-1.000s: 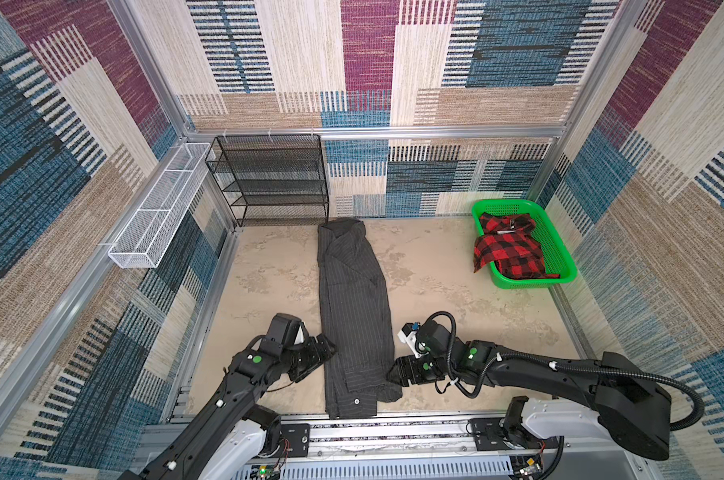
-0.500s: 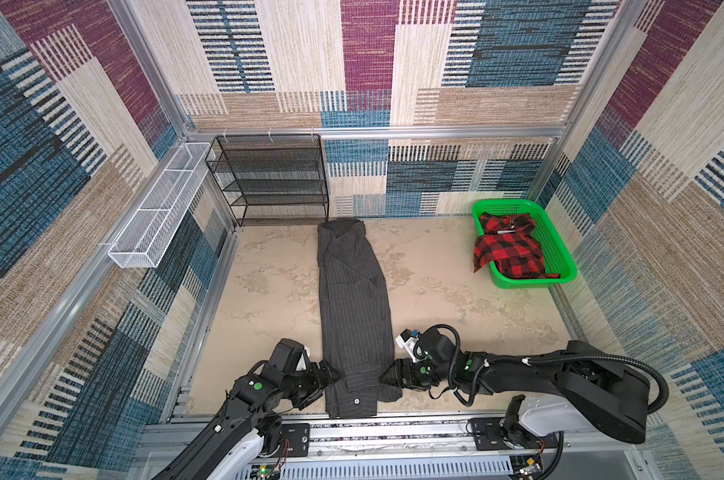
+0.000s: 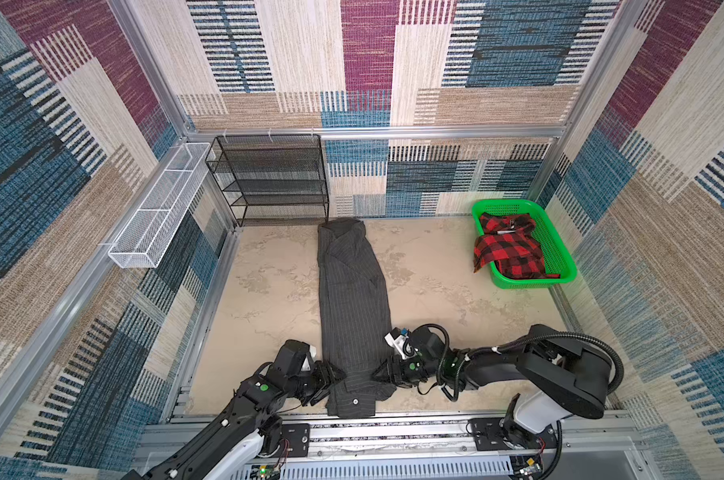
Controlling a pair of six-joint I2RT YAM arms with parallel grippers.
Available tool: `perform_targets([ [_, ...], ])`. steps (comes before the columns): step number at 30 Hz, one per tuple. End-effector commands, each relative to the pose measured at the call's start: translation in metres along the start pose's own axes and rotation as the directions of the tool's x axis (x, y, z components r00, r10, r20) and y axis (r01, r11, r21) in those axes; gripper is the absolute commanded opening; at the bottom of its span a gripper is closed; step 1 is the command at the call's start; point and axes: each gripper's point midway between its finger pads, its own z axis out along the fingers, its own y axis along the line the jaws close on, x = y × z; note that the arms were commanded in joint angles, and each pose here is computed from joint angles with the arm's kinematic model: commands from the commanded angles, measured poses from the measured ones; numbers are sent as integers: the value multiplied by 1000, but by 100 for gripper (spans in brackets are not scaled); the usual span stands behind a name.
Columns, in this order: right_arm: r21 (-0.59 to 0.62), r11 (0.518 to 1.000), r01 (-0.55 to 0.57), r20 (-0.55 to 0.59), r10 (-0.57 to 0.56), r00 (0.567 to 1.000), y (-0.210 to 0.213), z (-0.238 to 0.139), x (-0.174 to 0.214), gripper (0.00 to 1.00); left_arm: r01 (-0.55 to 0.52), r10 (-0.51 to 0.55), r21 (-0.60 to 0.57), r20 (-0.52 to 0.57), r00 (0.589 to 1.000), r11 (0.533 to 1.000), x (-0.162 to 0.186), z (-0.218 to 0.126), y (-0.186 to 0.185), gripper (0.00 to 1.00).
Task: Fold and stack the long sleeve shirts
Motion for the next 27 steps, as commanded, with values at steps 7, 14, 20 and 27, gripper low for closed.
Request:
perform_targets([
  [7, -52, 998, 42, -13, -42, 999, 22, 4, -7, 31, 23, -26, 40, 62, 998, 999, -14, 3, -10, 35],
  [14, -54, 997, 57, -4, -57, 998, 30, 2, -19, 19, 18, -28, 80, 121, 992, 997, -25, -5, -28, 10],
  [20, -53, 996, 74, 19, -73, 997, 38, -7, -41, 16, 2, -20, 85, 209, 978, 996, -43, -14, -42, 0],
  [27, -63, 993, 99, 20, -98, 995, 48, -13, -77, 13, -51, 25, 82, 287, 958, 995, -71, -18, -77, 0],
])
